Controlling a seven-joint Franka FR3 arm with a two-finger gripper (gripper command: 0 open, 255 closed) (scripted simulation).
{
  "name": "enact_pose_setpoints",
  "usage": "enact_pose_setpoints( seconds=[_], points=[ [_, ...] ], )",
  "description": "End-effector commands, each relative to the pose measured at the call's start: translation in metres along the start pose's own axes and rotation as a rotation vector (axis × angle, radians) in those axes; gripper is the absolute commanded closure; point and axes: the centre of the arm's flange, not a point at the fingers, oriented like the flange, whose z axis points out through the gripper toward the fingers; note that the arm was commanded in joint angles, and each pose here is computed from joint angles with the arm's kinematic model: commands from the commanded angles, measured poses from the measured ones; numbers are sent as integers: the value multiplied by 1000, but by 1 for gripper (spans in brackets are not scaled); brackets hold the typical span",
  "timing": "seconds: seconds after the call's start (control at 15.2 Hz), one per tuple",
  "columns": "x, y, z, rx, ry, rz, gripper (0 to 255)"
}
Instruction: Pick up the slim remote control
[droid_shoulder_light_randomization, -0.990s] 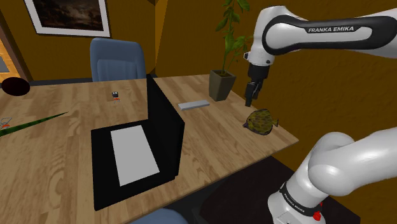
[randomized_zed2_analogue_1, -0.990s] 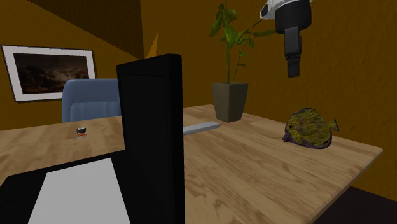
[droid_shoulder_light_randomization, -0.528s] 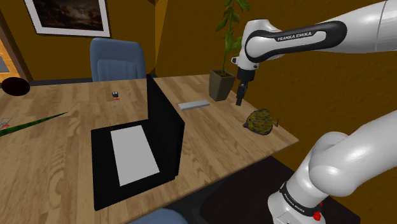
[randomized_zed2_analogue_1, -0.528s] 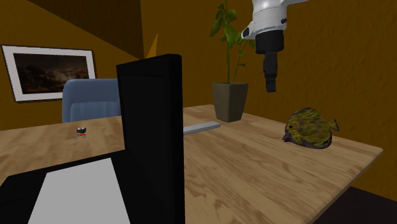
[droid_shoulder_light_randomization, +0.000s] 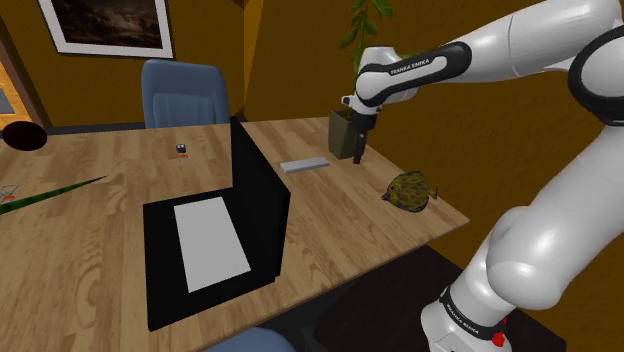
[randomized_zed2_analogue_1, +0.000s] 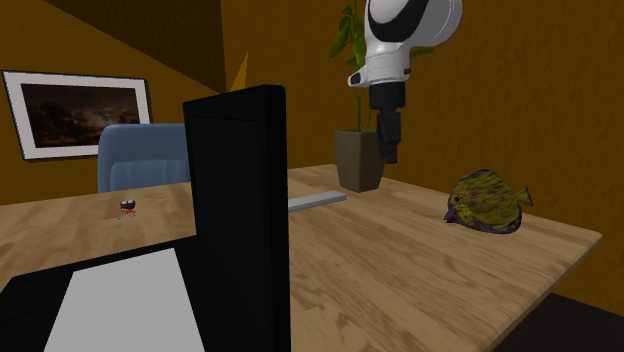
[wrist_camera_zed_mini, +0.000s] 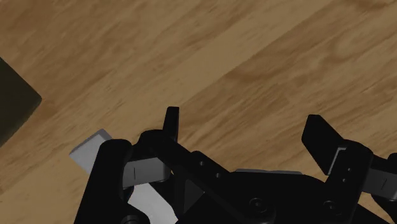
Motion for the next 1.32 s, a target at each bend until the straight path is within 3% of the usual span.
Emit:
enact_pose_setpoints(
  seconds=[0.0, 0.99, 1.25],
  points=[
    [18, 16, 13, -7, 9, -62, 0],
    [168, 100, 85, -50, 70, -496, 0],
    [172, 101, 102, -51, 71, -504, 0]
  ],
)
